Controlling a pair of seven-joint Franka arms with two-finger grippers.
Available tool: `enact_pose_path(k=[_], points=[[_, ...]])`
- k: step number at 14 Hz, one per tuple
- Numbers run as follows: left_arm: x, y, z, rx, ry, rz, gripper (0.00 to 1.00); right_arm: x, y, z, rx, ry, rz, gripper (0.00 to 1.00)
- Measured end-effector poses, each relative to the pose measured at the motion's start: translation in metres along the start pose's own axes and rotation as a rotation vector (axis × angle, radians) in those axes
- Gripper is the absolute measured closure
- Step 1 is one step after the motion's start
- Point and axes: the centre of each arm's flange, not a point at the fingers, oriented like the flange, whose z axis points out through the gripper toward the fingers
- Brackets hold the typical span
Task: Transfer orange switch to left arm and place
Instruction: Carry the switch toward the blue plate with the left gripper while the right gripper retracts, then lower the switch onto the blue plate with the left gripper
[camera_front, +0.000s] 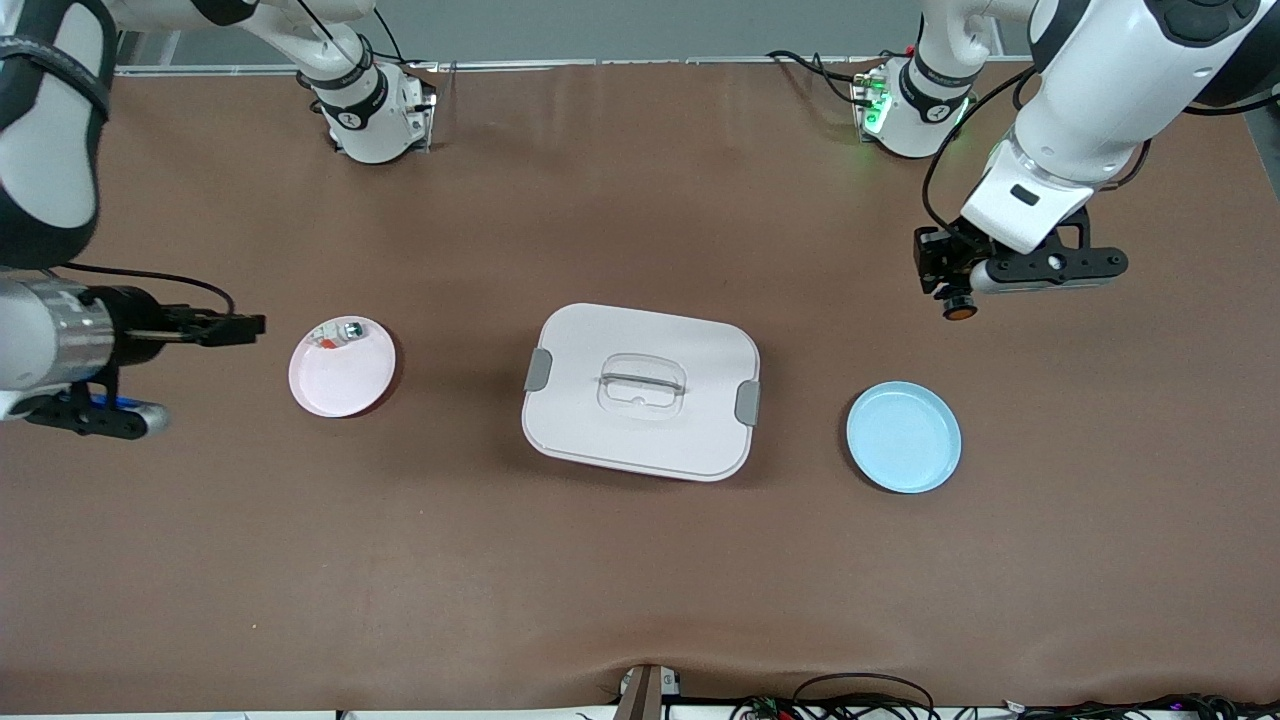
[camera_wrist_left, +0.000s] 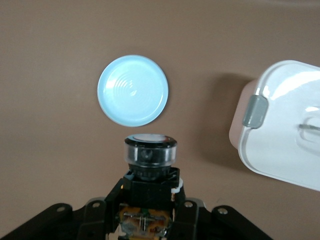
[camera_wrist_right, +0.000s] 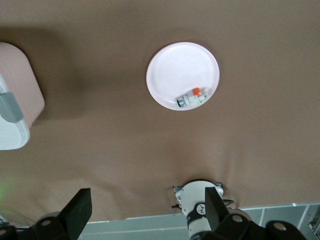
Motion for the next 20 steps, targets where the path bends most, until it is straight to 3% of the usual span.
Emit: enact_pose_path(k=[3,7,13,20], points=[[0.005,-0.006,0.008,0.015,-0.021,-0.331,0.59,-0.007,0.019,-0.002,-0.065,-0.024,-0.005,0.0],[0.013,-0.006,0.028,0.062,-0.057,-0.701,0.59,-0.008,0.038,-0.002,-0.063,-0.045,0.018,0.0],[0.034,-0.025,0.069,0.149,-0.065,-0.95,0.59,-0.007,0.047,-0.002,-0.056,-0.052,0.015,0.0],[0.053,-0.039,0.132,0.087,-0.013,-1.104,0.59,-0.005,0.056,-0.002,-0.049,-0.05,0.003,0.0]])
